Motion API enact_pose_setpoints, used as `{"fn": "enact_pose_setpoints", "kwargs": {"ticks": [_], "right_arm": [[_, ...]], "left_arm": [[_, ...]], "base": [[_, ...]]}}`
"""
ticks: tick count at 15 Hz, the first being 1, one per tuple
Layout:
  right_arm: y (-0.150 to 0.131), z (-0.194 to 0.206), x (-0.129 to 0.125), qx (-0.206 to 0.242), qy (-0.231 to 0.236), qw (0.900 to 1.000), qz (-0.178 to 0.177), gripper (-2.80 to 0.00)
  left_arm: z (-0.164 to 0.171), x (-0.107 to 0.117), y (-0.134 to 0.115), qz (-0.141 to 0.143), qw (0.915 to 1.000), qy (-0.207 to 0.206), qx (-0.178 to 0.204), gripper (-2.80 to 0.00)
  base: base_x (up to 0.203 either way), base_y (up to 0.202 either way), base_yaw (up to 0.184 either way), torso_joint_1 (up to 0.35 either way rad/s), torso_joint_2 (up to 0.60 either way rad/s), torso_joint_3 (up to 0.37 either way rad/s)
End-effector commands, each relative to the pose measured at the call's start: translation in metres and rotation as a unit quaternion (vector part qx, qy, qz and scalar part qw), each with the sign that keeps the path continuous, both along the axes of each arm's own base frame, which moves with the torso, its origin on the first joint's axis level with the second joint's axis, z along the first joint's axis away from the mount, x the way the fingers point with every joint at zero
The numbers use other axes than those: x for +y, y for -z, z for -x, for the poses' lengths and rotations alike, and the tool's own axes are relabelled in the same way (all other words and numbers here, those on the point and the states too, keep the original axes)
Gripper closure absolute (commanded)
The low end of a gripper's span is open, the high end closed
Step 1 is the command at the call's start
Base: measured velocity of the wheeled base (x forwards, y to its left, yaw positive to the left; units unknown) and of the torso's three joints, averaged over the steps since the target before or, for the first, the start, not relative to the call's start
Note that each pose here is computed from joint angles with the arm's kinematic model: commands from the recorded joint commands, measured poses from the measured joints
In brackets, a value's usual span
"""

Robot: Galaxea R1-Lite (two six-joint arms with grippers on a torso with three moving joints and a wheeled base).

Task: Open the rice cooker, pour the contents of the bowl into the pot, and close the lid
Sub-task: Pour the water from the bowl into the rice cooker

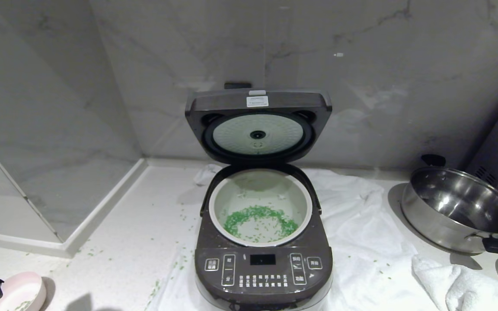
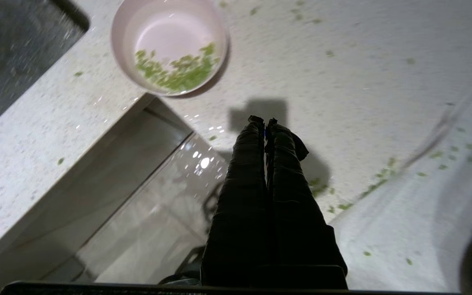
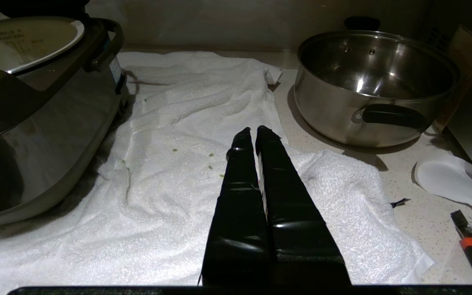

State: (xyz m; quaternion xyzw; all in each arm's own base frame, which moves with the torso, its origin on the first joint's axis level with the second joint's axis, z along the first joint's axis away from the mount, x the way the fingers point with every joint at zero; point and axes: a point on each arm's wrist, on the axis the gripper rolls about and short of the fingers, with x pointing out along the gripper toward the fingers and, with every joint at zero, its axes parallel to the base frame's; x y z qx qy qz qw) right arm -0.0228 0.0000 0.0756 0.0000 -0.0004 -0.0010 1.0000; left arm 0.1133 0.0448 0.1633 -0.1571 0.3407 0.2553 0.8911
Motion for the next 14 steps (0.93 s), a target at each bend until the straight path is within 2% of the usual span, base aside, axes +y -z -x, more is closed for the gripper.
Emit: {"fn": "enact_pose_setpoints", "kwargs": {"ticks": [1, 2, 6, 10, 14], "right_arm": [[0.000, 0.000, 0.000, 0.000, 0.000, 1.000, 0.000, 0.00], [0.000, 0.000, 0.000, 0.000, 0.000, 1.000, 0.000, 0.00], [0.000, 0.000, 0.000, 0.000, 0.000, 1.000, 0.000, 0.00], [0.000, 0.000, 0.000, 0.000, 0.000, 1.000, 0.000, 0.00], [0.000, 0.000, 0.000, 0.000, 0.000, 1.000, 0.000, 0.00]], "left_arm": [[-0.023, 0.027, 0.024, 0.028, 0.9947, -0.041, 0.090, 0.00], [-0.024, 0.037, 0.029, 0.035, 0.9924, -0.050, 0.107, 0.00], [-0.026, 0.066, 0.049, 0.073, 0.9858, -0.034, 0.147, 0.00], [-0.037, 0.090, 0.068, 0.065, 0.9869, -0.054, 0.138, 0.00], [-0.037, 0.099, 0.073, 0.065, 0.9861, -0.066, 0.138, 0.00]], "base": [[0.000, 0.000, 0.000, 0.000, 0.00, 0.000], [0.000, 0.000, 0.000, 0.000, 0.00, 0.000], [0.000, 0.000, 0.000, 0.000, 0.00, 0.000], [0.000, 0.000, 0.000, 0.000, 0.00, 0.000], [0.000, 0.000, 0.000, 0.000, 0.00, 0.000]]}}
